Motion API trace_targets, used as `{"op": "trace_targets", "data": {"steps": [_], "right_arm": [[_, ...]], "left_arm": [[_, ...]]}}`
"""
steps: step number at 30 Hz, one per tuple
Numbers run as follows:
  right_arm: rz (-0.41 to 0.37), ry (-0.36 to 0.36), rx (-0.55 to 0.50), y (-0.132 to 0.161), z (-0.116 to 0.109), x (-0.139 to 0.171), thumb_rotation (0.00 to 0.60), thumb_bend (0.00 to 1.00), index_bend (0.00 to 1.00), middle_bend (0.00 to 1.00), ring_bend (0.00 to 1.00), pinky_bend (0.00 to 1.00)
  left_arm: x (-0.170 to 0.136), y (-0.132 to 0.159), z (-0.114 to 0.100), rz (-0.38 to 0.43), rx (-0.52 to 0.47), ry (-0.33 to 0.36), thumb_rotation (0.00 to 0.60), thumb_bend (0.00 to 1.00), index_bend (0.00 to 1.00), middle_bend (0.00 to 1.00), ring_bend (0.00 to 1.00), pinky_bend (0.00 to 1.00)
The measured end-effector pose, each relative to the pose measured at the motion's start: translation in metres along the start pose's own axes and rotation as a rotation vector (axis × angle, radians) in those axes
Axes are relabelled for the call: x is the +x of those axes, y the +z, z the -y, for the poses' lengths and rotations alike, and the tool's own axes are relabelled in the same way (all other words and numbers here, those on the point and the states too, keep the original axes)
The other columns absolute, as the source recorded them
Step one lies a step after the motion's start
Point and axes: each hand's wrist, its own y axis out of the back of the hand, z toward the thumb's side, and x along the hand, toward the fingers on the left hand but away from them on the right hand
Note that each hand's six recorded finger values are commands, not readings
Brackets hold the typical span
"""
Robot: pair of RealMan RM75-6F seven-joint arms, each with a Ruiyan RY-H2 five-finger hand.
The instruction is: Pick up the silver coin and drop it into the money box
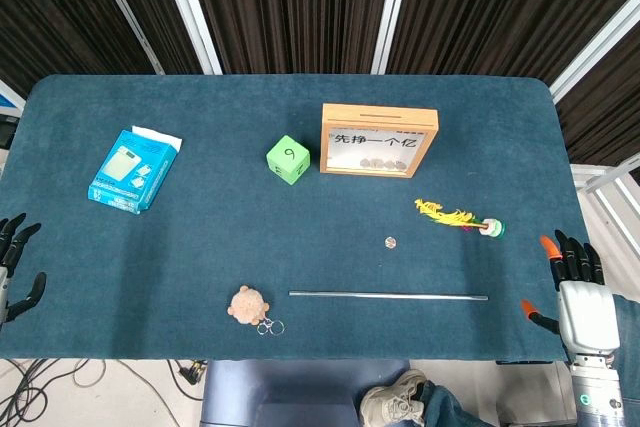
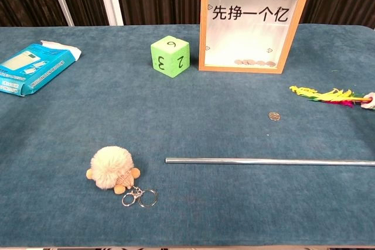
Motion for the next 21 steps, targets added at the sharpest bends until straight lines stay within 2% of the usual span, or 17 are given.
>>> {"op": "trace_targets", "data": {"steps": [21], "right_arm": [[-0.002, 0.003, 0.0, 0.0007, 0.0005, 0.0003, 0.6, 0.23, 0.1, 0.02, 0.0, 0.0]], "left_arm": [[-0.0007, -0.0003, -0.0018, -0.013, 0.012, 0.018, 0.6, 0.43, 0.13, 0.01, 0.0, 0.06]]}}
